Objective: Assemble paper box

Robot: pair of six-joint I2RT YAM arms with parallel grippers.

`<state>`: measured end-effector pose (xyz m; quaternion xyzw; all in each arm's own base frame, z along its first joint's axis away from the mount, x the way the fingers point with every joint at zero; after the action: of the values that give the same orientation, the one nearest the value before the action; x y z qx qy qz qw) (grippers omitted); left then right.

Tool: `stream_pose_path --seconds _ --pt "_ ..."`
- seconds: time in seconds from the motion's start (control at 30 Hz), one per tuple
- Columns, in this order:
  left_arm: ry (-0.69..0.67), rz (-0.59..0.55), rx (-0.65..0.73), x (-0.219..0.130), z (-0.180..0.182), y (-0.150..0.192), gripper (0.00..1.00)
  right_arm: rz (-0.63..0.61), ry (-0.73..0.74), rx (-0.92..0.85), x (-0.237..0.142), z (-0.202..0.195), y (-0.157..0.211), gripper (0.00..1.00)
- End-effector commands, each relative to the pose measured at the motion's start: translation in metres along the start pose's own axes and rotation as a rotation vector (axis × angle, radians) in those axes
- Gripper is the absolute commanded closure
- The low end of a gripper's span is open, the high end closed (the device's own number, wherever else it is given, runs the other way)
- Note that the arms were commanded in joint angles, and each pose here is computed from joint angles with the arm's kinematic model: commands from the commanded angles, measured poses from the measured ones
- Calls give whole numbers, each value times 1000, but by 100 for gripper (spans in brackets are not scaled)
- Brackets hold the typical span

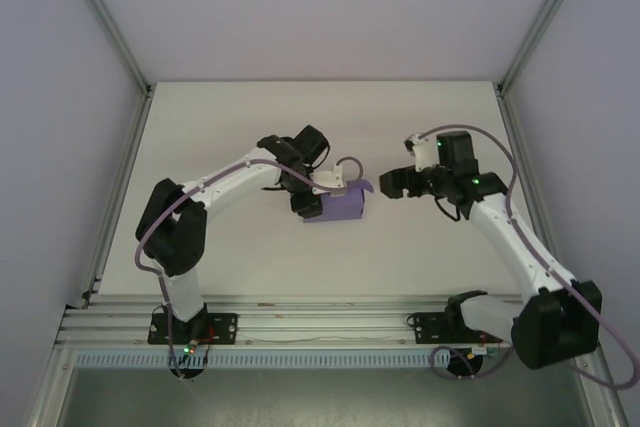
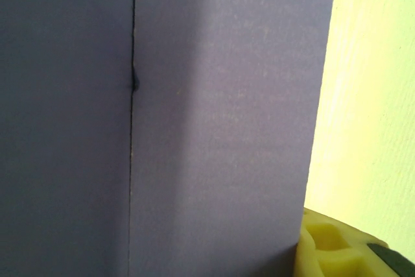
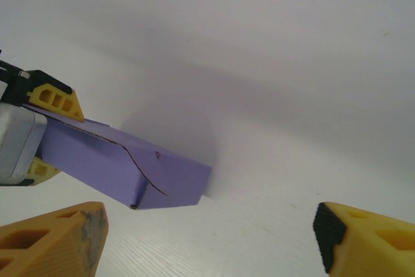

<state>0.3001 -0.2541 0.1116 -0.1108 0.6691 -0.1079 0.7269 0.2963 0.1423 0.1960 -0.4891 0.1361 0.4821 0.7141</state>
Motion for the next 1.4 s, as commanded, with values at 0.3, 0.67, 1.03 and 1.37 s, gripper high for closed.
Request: stream_pose_path --seconds 0.3,0.67,1.03,1.37 --pt "-38 32 -42 8 9 -6 58 118 -126 -151 42 29 5 45" --pt "-40 9 -29 7 7 -11 55 177 -142 -152 56 30 11 78" --pt "-63 -32 -50 6 13 -20 55 114 -57 -34 66 24 17 100" --pt "-66 -19 -86 13 14 -17 55 -28 -5 106 84 12 46 100"
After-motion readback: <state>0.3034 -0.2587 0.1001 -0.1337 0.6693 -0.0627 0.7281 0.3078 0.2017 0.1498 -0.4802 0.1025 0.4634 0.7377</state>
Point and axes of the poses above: each hand's point on the last joint's axis, 136 mm out from that joint toward the fingers, its own x axis out along the fingers, its own z axis along the line the jaws close on, y = z × x, the point moved 1 cm from there along -x, back along the fingers, and after that the axes turned 15 degrees about x, right-handed, at the moved point
